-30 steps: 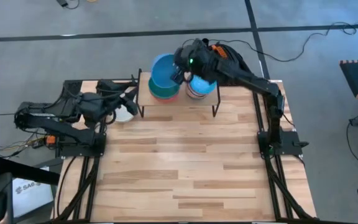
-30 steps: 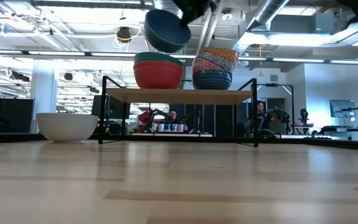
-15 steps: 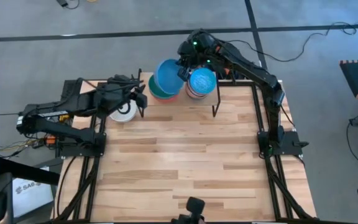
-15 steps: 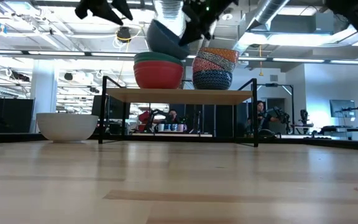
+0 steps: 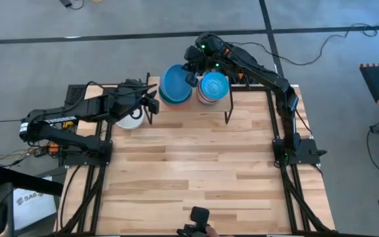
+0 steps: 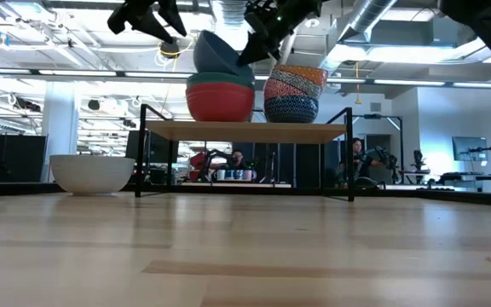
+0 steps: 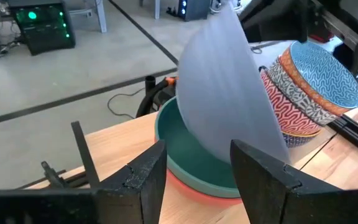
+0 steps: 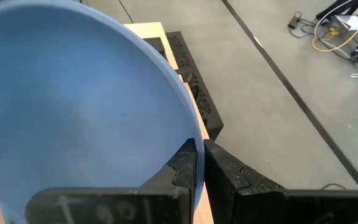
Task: Place and stack bowls onto a shelf
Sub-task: Stack the blue bowl on top of the green bowl on the shelf
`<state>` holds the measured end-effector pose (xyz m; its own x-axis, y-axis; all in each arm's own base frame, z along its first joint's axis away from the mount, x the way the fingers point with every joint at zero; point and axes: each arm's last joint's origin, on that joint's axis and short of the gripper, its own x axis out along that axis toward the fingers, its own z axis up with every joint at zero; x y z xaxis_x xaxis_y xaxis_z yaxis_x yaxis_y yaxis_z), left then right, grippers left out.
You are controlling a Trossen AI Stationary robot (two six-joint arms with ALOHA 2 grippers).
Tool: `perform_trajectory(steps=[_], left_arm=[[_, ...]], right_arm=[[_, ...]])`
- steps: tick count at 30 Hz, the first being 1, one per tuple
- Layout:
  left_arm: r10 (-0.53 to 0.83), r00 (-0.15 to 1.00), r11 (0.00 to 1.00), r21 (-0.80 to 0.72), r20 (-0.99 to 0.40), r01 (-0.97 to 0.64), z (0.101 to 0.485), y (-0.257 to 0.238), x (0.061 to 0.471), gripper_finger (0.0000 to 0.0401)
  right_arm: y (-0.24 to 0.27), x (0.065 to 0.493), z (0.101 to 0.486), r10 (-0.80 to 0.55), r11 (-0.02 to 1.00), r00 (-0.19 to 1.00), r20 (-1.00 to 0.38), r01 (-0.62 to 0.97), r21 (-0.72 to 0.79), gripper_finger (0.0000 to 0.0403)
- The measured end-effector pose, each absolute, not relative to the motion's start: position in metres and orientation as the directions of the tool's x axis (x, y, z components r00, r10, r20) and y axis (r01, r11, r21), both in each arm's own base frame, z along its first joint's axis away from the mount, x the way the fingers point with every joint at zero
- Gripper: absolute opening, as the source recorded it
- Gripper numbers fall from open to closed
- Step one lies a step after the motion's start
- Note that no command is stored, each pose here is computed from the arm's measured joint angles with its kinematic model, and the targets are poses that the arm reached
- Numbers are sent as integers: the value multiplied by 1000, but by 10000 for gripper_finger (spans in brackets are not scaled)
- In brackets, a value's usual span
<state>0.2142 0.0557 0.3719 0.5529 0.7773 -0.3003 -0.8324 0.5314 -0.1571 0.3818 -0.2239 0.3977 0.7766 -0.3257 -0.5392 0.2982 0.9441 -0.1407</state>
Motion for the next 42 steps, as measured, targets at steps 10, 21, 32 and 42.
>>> perform_trajectory(steps=[10, 21, 32, 42], left_arm=[[778, 546, 529, -145, -310, -836, 371, 56, 213, 162], [777, 534, 523, -132, -334, -842, 368, 55, 212, 162], [781, 465, 464, -112, -418, -879, 358, 54, 203, 162], [778, 441, 454, -85, -447, -887, 354, 54, 199, 162]], right_arm=[[-224, 381, 398, -267, 957, 800, -538, 284, -52, 101], [-232, 382, 407, -218, 971, 874, -435, 240, -5, 183], [-251, 412, 360, -177, 974, 862, -474, 223, 42, 137], [-243, 407, 380, -135, 985, 904, -406, 166, 42, 133]])
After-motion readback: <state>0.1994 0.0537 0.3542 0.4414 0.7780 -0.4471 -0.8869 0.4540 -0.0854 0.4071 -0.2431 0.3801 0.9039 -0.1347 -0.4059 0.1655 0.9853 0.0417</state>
